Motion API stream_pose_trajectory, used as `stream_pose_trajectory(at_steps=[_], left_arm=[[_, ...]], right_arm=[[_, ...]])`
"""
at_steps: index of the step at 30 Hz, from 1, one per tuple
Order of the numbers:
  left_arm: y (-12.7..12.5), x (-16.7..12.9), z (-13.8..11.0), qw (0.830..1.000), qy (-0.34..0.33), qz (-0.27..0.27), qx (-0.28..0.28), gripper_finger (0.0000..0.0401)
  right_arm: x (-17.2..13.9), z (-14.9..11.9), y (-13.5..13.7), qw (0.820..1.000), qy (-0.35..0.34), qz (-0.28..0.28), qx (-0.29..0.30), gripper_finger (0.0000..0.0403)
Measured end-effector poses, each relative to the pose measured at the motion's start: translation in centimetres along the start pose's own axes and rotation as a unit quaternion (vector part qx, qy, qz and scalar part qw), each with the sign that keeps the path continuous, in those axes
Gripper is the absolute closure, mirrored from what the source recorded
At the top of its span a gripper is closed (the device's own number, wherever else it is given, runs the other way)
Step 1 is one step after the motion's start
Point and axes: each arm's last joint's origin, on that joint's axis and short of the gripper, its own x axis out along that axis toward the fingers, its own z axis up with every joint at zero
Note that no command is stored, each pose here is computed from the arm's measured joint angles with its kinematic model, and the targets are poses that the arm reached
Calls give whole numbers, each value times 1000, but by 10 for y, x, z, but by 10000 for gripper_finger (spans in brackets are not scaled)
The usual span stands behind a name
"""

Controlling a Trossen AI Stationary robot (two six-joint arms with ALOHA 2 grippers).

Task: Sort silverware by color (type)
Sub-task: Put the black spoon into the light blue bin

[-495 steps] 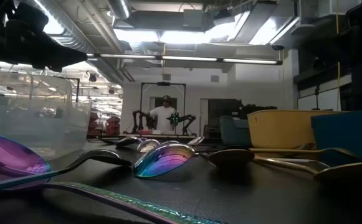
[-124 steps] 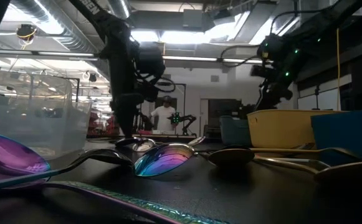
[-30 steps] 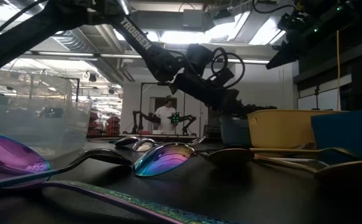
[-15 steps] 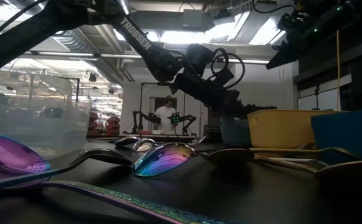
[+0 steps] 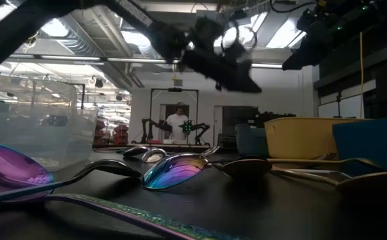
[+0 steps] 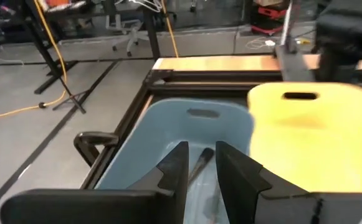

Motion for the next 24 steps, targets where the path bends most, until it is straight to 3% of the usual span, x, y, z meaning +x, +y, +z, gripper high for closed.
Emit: stream_pose_trajectory(at_steps=[6, 12, 24], left_arm=[[-12, -41, 37, 998, 31, -22, 47, 326], [-26, -88, 68, 994, 66, -44, 70, 326], [-51, -164, 95, 987, 134, -45, 79, 326]], right_arm=[[1, 1, 3, 1000, -2, 12, -1, 331], [6, 9, 22, 997, -27, 61, -35, 331], [14, 19, 68, 982, -50, 158, -87, 331]])
